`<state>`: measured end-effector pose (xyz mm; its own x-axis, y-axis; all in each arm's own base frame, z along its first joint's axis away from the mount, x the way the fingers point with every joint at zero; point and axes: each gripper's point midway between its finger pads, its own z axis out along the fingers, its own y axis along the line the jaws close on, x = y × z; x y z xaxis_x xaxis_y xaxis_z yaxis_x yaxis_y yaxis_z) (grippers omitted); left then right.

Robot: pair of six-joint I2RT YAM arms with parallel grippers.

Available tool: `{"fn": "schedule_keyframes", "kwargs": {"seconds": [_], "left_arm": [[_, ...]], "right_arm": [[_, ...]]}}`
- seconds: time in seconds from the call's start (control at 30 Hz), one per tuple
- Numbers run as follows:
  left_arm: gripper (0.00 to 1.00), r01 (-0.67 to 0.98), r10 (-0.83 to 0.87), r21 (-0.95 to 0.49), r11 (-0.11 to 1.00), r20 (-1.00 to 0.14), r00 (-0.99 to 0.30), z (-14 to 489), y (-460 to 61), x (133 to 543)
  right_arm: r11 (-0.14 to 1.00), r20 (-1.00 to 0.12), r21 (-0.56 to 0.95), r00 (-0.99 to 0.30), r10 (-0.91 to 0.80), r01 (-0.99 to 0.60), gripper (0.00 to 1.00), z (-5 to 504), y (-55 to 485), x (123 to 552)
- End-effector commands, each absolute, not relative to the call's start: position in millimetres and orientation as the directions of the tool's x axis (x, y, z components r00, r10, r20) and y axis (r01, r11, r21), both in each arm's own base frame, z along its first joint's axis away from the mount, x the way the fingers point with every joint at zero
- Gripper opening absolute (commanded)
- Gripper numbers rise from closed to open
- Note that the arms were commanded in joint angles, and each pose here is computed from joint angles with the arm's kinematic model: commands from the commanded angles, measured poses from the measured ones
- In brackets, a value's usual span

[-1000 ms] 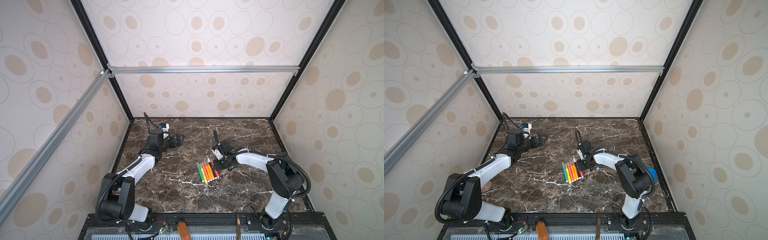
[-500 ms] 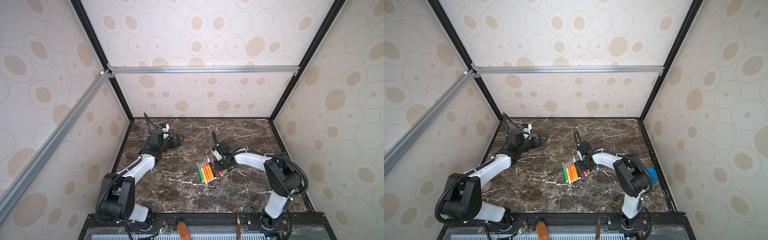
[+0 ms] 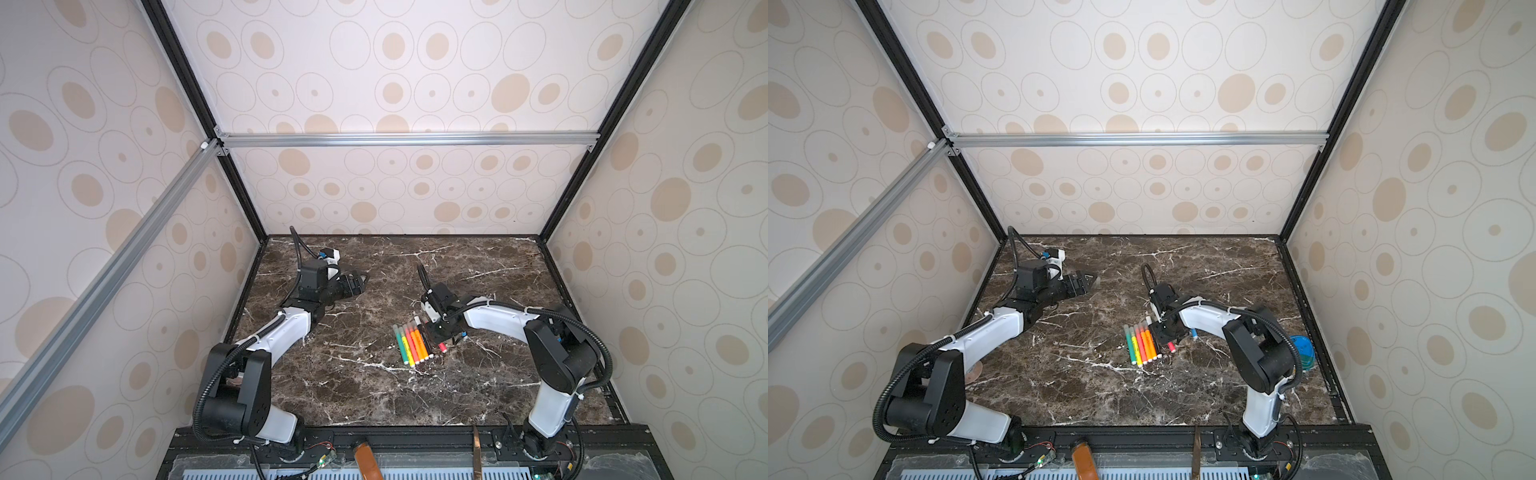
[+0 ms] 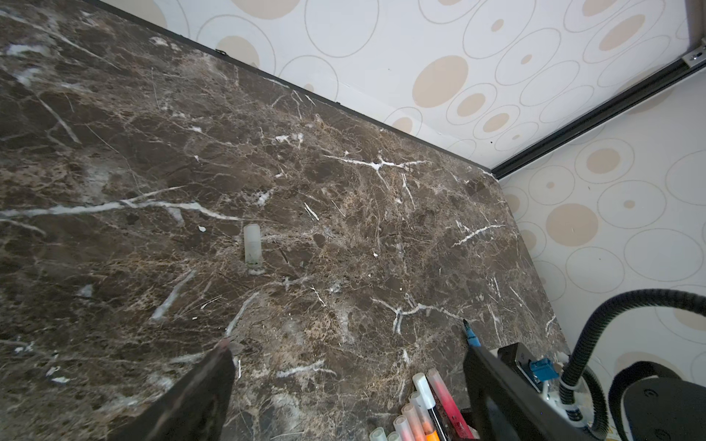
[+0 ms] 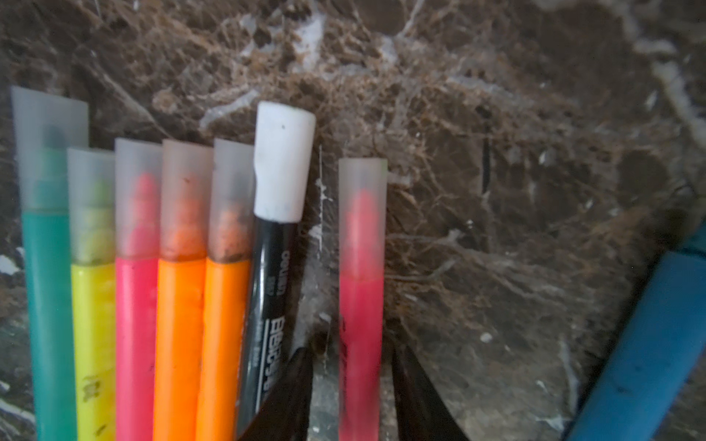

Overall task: Remove pen caps from pens
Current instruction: Pick up the pen from the center of the table.

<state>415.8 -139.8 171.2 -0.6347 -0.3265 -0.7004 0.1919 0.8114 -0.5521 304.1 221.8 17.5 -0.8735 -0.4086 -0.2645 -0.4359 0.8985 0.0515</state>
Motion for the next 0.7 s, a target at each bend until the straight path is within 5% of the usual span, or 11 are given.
{"fn": "schedule_keyframes", "kwargs": {"seconds": [0.0, 0.3, 0.67], "left_arm": [[0.95, 0.208, -0.320, -0.545, 0.812, -0.714, -0.622, 181.6, -140.4, 421.1], [0.91, 0.239, -0.313, -0.565, 0.790, -0.707, -0.634, 183.7, -149.1, 419.3], [0.84, 0.390, -0.223, -0.652, 0.650, -0.655, -0.722, 170.6, -240.4, 394.0]], "right_arm": [[0.901, -0.091, -0.036, -0.896, -0.434, -0.433, 0.34, -15.3, 191.0, 277.2], [0.900, -0.109, -0.044, -0.893, -0.436, -0.434, 0.08, -10.4, 189.9, 278.3], [0.886, -0.396, 0.108, -0.837, -0.378, -0.451, 0.02, 77.8, 225.3, 303.6]]}}
